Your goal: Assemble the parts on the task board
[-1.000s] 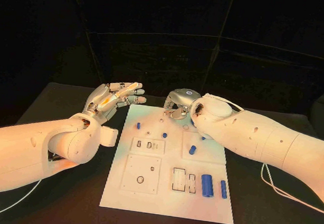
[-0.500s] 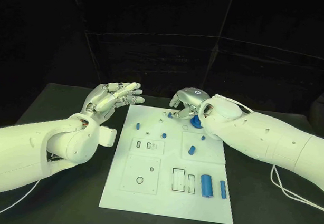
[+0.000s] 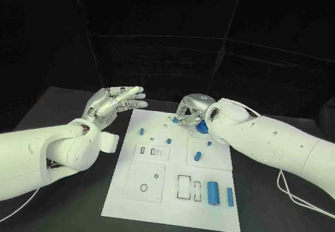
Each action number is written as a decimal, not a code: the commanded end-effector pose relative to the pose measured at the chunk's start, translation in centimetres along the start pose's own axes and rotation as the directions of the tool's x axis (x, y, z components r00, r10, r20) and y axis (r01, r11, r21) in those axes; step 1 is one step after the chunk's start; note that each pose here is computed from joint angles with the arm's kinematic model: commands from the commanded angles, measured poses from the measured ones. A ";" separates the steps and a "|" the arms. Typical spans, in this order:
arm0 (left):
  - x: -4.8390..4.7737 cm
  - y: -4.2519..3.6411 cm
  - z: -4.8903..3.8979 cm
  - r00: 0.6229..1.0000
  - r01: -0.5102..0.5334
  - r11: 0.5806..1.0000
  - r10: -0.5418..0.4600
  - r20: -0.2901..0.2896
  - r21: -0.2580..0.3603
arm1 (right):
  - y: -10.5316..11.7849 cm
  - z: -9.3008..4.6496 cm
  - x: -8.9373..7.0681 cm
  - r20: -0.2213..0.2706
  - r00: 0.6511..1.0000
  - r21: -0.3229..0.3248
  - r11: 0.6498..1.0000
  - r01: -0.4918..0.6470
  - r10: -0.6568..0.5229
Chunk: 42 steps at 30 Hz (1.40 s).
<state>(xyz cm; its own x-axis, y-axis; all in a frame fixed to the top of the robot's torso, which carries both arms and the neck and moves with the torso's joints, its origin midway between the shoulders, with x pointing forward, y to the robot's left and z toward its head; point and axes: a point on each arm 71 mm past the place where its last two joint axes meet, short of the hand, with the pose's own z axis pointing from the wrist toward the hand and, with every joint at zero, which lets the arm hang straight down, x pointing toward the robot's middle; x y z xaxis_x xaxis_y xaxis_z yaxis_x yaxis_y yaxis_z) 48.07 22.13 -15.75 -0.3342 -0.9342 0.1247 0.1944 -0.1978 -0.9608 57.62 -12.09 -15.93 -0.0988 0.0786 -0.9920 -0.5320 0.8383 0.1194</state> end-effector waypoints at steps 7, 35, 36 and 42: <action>0.22 -0.32 0.14 1.000 0.012 0.999 -0.011 -0.016 0.038 | 0.8 0.7 0.4 -0.070 0.998 0.015 1.000 -0.005 0.006; 0.18 -0.25 0.16 1.000 0.012 0.999 -0.012 -0.017 0.029 | 1.6 1.6 0.5 -0.066 0.997 0.067 0.996 0.053 -0.049; 0.18 -0.25 0.16 1.000 0.013 0.999 -0.012 -0.017 0.029 | 1.6 1.5 0.5 -0.064 0.997 0.067 0.996 0.054 -0.050; 0.17 -0.25 0.16 1.000 0.013 1.000 -0.012 -0.017 0.028 | 1.6 1.4 0.0 0.004 0.999 0.042 0.998 0.042 -0.043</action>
<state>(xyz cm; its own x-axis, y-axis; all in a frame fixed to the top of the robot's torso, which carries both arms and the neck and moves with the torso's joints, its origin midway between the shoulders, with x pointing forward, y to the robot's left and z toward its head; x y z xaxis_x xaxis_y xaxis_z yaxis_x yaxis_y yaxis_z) 48.15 22.06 -15.78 -0.3393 -0.9321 0.1270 0.1933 -0.2012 -0.9603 57.97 -10.09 -16.19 -0.1197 0.0267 -0.9925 -0.4849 0.8707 0.0819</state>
